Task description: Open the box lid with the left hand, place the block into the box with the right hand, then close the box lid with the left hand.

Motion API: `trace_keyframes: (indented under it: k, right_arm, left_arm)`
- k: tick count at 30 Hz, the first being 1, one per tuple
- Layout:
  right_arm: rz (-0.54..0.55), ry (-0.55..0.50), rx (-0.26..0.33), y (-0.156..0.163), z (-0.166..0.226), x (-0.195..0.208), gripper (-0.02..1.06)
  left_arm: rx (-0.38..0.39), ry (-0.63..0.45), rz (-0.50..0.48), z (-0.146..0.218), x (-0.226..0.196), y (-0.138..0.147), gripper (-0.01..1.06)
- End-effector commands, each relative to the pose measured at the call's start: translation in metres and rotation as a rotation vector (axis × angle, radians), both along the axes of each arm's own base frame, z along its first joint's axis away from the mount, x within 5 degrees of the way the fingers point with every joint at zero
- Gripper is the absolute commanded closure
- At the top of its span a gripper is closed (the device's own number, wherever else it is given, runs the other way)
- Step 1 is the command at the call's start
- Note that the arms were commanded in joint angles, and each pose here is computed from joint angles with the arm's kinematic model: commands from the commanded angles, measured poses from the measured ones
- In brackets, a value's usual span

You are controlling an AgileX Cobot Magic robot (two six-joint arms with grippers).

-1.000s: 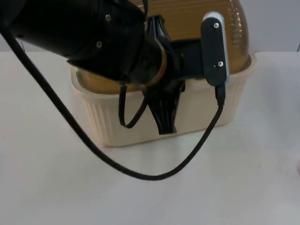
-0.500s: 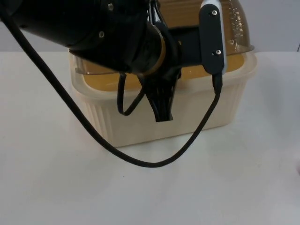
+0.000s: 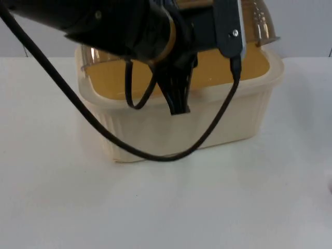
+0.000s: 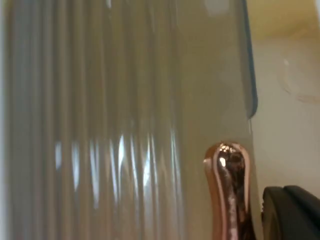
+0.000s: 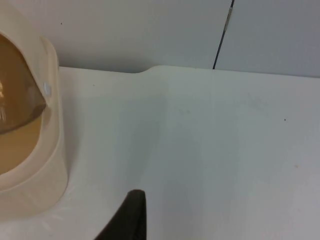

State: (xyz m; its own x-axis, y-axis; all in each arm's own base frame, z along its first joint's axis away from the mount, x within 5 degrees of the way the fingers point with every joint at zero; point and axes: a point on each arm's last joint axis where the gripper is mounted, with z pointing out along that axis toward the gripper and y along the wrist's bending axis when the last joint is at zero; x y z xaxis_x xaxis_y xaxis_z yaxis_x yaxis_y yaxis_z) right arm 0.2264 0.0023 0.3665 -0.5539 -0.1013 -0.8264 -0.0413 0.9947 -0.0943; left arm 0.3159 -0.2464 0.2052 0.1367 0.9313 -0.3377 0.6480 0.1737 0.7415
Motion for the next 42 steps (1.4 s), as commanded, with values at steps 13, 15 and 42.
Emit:
trace_keyframes:
  k: [13, 15, 42]
  right_arm:
    - [-0.005, -0.010, -0.004, -0.001, 0.003, 0.000, -0.01]
    - [-0.005, -0.010, -0.004, -0.001, 0.003, 0.000, -0.01]
    - [-0.005, -0.010, -0.004, -0.001, 0.003, 0.000, -0.01]
  left_arm:
    - [-0.132, -0.057, 0.126, 0.038, 0.038, 0.032, 1.05]
    - [-0.137, -0.052, 0.140, 0.037, 0.038, 0.033, 1.05]
    - [-0.890, 0.279, 0.498, 0.120, -0.049, 0.116, 1.05]
